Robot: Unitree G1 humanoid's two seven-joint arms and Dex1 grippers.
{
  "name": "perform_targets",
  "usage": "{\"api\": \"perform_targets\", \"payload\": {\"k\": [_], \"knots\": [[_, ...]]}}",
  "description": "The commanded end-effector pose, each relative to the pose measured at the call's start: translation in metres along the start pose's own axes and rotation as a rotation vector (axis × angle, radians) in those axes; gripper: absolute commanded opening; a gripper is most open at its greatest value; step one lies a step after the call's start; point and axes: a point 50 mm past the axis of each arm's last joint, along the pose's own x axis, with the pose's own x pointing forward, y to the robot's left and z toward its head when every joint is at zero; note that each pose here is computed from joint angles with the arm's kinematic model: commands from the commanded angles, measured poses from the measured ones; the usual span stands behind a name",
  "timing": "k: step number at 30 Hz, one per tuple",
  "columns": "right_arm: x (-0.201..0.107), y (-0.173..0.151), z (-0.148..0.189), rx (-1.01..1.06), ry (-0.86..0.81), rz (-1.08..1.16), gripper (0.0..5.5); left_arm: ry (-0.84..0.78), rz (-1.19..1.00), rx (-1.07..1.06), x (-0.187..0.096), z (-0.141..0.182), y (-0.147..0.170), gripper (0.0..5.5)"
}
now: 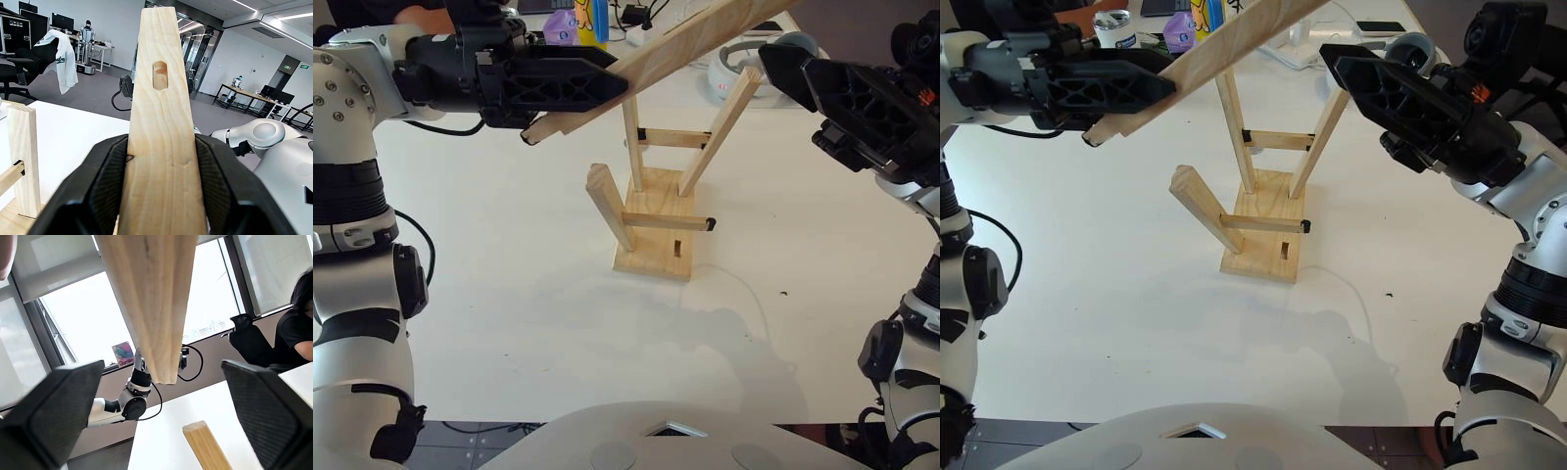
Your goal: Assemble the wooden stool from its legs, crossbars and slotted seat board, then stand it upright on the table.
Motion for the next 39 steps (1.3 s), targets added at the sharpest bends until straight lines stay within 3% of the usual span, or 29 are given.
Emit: {"api": "perform_targets", "payload": {"k": [1, 25, 39], "knots": [[0.009, 0.004, 0.004, -0.012, 0.002, 0.052, 4.44, 0.012, -0.009, -0.014, 0.003, -0.006, 0.0, 2.05], [0.028, 0.006, 0.001, -0.02, -0.01, 0.043, 4.44, 0.048, -0.041, -0.019, 0.011, -0.015, -0.001, 2.05], [0.024, 0.009, -0.004, 0.0, 0.027, 0.059, 2.29, 0.047, -0.037, -0.01, 0.009, -0.011, -0.001, 2.05]]}}
